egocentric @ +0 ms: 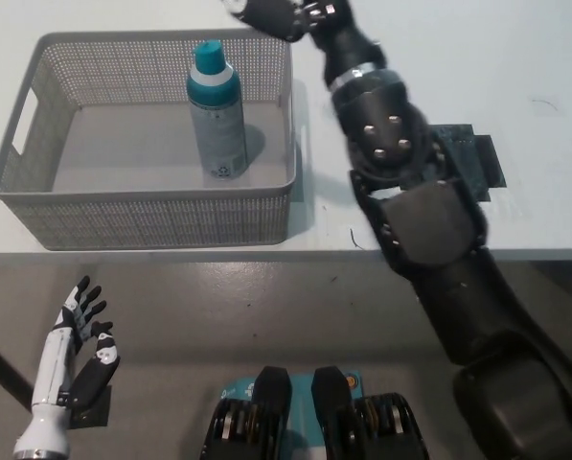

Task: Use the right hand to pick up an air purifying spray and put it inside a container

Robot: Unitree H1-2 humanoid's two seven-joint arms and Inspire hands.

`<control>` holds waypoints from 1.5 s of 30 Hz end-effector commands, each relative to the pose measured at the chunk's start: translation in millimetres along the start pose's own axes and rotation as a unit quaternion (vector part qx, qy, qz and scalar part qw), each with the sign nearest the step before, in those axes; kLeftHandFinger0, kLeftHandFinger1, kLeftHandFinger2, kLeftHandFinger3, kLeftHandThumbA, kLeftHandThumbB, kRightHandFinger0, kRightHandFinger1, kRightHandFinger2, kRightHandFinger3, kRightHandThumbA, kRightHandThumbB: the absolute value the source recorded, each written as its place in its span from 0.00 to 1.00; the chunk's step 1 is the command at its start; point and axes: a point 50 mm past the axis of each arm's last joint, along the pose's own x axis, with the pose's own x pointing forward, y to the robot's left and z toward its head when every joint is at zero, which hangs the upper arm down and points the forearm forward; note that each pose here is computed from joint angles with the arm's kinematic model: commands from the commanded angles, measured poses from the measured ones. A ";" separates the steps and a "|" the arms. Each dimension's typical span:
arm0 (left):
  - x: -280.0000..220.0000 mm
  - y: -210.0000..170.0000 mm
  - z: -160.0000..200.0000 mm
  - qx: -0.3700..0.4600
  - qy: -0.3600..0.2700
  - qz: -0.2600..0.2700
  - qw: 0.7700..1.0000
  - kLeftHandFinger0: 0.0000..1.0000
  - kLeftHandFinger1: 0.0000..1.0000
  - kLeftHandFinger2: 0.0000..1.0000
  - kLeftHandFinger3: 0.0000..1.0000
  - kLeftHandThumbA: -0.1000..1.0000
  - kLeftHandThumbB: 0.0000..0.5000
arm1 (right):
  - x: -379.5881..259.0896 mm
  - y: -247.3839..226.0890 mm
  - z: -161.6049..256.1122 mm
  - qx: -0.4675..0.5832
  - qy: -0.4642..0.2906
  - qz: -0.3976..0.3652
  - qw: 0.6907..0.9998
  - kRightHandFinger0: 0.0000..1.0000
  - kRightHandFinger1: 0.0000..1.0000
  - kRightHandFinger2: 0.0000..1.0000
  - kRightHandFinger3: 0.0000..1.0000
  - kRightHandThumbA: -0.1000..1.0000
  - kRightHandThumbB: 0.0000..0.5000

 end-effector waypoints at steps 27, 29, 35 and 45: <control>-15.5 10.7 7.3 -0.023 -0.043 0.015 0.999 0.77 0.94 1.00 1.00 0.84 0.66 | -411.1 -128.1 -136.9 -0.095 0.260 -0.056 0.959 1.00 1.00 1.00 1.00 0.97 0.67; -18.8 10.3 7.8 -0.030 -0.046 0.012 0.998 0.77 0.94 1.00 1.00 0.87 0.69 | -420.9 -127.5 -143.3 -0.089 0.282 -0.056 0.954 1.00 1.00 1.00 1.00 0.97 0.64; -39.9 15.1 9.5 -0.030 -0.048 0.011 0.998 0.78 0.94 0.99 1.00 0.90 0.55 | -424.8 -122.5 -153.9 -0.081 0.304 -0.044 0.948 1.00 1.00 1.00 1.00 1.00 0.71; -36.0 20.0 9.5 -0.006 -0.054 0.014 0.998 0.81 0.96 1.00 1.00 0.89 0.65 | -416.9 -118.1 -157.2 -0.067 0.294 -0.044 0.952 1.00 1.00 1.00 1.00 1.00 0.70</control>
